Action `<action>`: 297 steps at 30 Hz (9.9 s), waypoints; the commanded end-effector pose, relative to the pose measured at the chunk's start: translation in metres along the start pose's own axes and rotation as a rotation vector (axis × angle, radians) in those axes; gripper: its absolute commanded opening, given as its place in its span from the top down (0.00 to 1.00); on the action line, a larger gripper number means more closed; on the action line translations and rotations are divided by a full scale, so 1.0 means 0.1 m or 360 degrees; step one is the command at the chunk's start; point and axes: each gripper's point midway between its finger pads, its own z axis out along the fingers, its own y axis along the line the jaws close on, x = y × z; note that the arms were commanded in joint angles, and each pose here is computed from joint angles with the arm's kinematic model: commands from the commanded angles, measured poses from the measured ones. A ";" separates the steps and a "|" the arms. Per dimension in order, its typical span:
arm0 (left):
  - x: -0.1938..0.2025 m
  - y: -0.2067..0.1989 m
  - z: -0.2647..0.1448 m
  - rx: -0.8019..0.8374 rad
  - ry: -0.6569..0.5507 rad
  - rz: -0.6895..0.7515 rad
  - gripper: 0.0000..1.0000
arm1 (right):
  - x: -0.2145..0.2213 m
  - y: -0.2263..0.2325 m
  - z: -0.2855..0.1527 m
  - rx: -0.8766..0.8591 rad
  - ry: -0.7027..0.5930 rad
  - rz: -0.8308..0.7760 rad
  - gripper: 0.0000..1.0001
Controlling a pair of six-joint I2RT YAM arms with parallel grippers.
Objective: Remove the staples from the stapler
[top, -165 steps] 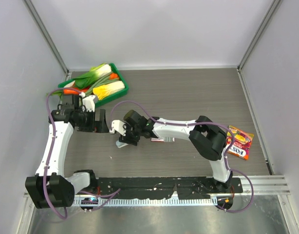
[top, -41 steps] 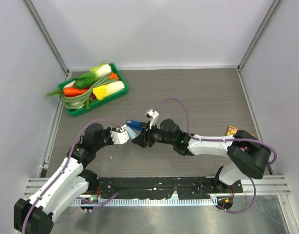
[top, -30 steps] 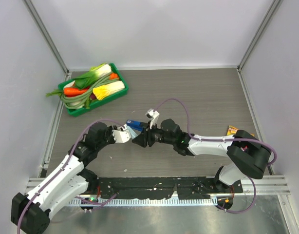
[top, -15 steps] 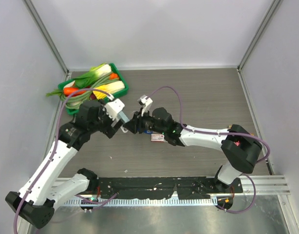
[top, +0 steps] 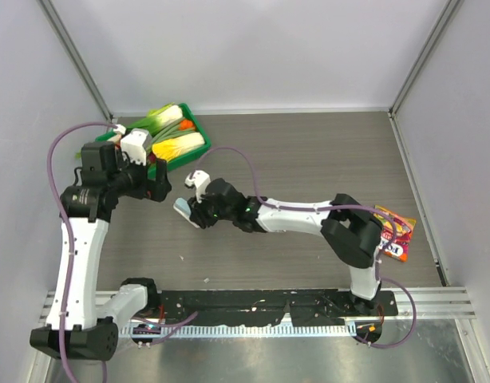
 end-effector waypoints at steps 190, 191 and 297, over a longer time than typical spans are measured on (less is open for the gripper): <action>0.22 0.18 0.43 0.0029 0.0163 -0.0529 0.00 | 0.19 -1.33 -0.43 0.0162 0.0634 -0.0575 0.11; 0.21 0.17 0.41 0.0037 0.0157 -0.0523 0.00 | 0.20 -1.29 -0.42 0.0148 0.0638 -0.0582 0.11; 0.29 -0.96 1.37 0.0668 0.0102 0.0545 0.97 | -0.89 -0.71 -1.08 -0.0300 -0.0951 0.1056 0.99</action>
